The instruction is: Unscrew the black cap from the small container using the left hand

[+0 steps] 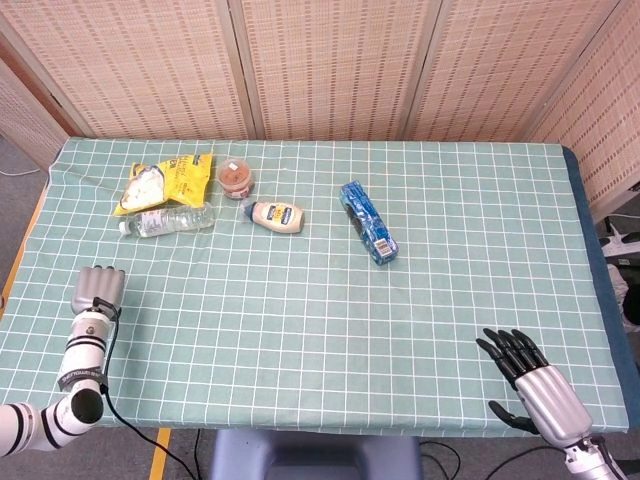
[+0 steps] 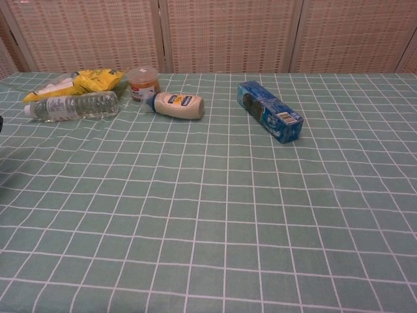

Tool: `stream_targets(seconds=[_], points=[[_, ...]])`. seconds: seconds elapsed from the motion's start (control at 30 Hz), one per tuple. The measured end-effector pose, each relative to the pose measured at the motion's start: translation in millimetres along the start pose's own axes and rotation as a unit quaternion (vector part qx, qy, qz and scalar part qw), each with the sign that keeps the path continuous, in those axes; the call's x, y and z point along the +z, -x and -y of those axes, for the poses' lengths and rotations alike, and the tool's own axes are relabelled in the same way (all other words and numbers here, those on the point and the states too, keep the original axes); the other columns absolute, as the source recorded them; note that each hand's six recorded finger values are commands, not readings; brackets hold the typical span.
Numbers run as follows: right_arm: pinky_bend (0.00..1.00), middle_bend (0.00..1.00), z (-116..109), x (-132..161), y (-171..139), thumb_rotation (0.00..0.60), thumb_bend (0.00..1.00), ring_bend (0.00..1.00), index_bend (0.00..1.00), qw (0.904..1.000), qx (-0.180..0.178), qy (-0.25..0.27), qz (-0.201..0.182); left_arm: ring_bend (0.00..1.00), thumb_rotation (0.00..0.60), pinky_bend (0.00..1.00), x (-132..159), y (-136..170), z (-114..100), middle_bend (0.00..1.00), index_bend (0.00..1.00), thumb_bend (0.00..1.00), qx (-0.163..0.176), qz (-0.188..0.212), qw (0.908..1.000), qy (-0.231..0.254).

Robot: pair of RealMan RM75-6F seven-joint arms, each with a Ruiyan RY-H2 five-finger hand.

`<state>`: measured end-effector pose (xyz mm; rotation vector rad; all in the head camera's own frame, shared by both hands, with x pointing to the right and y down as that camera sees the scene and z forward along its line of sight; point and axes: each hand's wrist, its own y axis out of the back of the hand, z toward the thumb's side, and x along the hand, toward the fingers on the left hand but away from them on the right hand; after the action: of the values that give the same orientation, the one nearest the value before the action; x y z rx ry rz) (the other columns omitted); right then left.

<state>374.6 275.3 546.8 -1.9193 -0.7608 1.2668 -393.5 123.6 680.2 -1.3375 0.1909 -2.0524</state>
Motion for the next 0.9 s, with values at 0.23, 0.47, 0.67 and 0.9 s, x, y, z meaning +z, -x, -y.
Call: stream_targets(seconds=[0.23,0.47,0.67,0.9], points=[[0.0,0.0,-0.8,-0.5,0.4,0.6,0.19,0.0,0.0,1.0,-0.006,-0.002,0.003,0.55,0.6,0.79,32.1,8.6,-4.0,0.59,0.6,0.4,-0.03,0.084,0.9909,0.102],[0.0,0.0,1.7,0.2,0.6,0.6,0.19,0.0,0.0,1.0,0.003,0.006,0.0,0.54,0.6,0.78,51.7,14.0,-20.5,0.58,0.6,0.39,-0.024,0.15,0.9652,0.213],[0.0,0.0,0.9,-1.2,1.7,0.6,0.19,0.0,0.0,0.9999,0.004,0.01,0.001,0.54,0.6,0.79,55.5,12.4,-23.7,0.58,0.59,0.39,-0.024,0.191,0.9481,0.253],[0.0,0.0,0.3,-1.1,1.1,0.6,0.19,0.0,0.0,0.9999,0.002,0.012,0.002,0.51,0.6,0.75,61.3,4.6,-15.3,0.52,0.51,0.4,-0.014,0.201,0.9535,0.224]])
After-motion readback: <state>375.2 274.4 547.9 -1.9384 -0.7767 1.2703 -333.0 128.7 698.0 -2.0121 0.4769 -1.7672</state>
